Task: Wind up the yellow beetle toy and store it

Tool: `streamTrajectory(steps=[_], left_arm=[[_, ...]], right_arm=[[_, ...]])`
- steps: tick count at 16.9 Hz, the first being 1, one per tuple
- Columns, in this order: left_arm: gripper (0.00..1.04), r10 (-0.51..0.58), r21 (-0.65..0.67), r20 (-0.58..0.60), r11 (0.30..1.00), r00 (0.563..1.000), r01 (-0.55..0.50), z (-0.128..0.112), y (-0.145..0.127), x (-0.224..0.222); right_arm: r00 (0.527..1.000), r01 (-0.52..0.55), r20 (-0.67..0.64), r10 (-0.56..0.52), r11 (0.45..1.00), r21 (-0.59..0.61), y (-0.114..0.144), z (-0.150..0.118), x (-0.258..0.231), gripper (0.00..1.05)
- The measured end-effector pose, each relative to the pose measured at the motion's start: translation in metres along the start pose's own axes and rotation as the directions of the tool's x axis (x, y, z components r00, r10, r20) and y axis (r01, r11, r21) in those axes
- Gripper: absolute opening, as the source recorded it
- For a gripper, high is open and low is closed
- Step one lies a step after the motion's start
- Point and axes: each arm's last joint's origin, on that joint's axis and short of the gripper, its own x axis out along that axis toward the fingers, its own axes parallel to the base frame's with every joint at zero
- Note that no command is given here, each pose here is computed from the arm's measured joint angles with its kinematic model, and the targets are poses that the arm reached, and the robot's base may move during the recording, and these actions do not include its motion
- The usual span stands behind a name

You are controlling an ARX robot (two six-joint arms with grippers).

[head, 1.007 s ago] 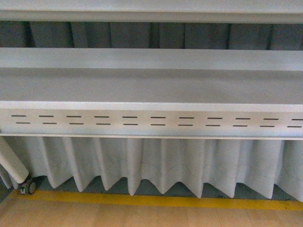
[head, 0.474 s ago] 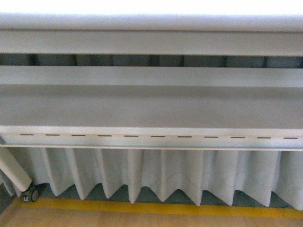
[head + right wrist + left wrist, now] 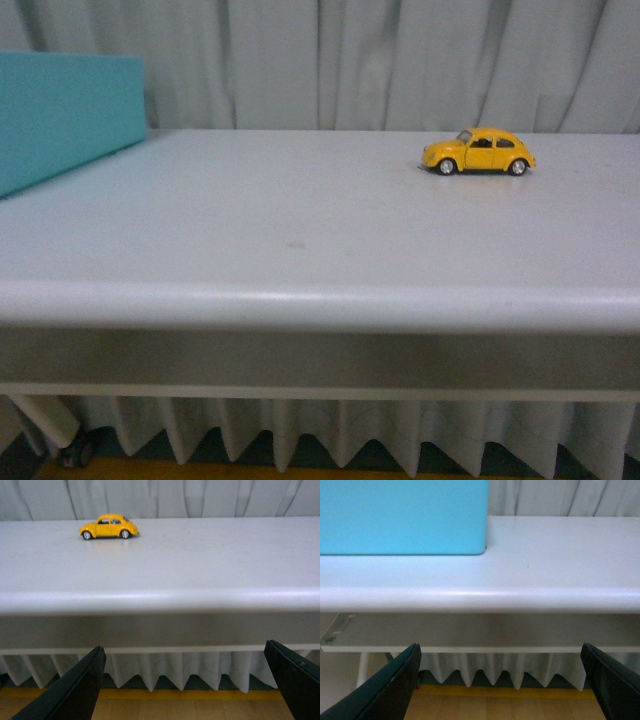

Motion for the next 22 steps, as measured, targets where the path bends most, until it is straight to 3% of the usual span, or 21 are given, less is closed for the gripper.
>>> streamTrajectory(steps=[22], left_arm=[[0.98,0.000,0.000,0.002,1.000,1.000,0.000,0.0002,0.0000,0.0000]], right_arm=[[1.000,0.000,0.000,0.000,1.000,0.000,0.0000,0.0000,0.0000,0.98]])
